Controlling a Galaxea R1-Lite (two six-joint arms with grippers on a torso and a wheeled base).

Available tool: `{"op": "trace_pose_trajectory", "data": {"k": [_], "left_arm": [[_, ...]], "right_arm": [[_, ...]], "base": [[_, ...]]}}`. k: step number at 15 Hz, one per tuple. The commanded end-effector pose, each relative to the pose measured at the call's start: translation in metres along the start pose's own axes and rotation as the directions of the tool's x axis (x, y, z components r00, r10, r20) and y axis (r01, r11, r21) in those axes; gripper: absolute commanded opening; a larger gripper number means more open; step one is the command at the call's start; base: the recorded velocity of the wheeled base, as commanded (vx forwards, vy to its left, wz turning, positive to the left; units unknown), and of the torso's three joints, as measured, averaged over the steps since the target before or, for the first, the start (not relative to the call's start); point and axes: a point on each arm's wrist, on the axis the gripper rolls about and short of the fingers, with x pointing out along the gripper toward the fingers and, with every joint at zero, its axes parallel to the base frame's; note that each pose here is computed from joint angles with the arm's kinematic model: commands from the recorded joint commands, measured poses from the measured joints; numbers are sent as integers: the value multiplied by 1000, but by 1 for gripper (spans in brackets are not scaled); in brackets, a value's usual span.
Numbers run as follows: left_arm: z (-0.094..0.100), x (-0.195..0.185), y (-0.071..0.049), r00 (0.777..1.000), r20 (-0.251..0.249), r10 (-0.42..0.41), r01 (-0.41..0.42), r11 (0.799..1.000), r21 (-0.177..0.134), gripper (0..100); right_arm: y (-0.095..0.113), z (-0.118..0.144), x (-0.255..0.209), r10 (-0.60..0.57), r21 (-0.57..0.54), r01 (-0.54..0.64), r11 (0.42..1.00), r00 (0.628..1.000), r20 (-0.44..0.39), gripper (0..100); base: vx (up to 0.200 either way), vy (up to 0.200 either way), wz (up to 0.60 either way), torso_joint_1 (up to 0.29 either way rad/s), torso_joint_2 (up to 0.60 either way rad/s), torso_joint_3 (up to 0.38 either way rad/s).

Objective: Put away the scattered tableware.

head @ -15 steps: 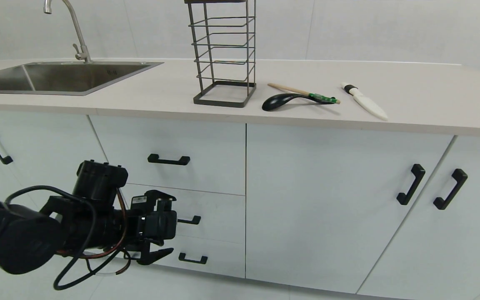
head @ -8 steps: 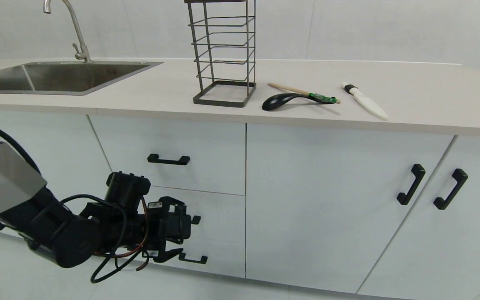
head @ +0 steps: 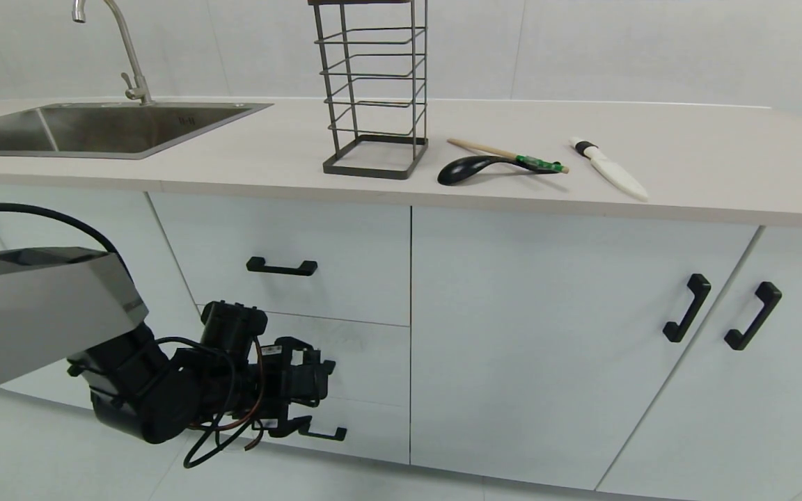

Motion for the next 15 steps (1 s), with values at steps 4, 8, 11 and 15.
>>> {"op": "trace_pose_trajectory", "data": {"k": [4, 8, 11, 15], "left_arm": [[-13, 13, -6, 999, -30, -27, 27, 999, -26, 100], [-16, 24, -4, 999, -29, -23, 22, 999, -25, 100], [-20, 33, -1, 999, -33, -18, 17, 999, -29, 100], [-25, 39, -2, 999, -40, -22, 21, 999, -35, 100]], "right_arm": [[0, 0, 0, 0, 0, 0, 1000, 1000, -2, 0], [0, 0, 0, 0, 0, 0, 1000, 1000, -2, 0], [0, 0, 0, 0, 0, 0, 1000, 1000, 0, 0], [0, 0, 0, 0, 0, 0, 1000, 1000, -2, 0]], "base": [[0, 0, 0, 0, 0, 0], [0, 0, 0, 0, 0, 0], [0, 0, 0, 0, 0, 0], [0, 0, 0, 0, 0, 0]]}}
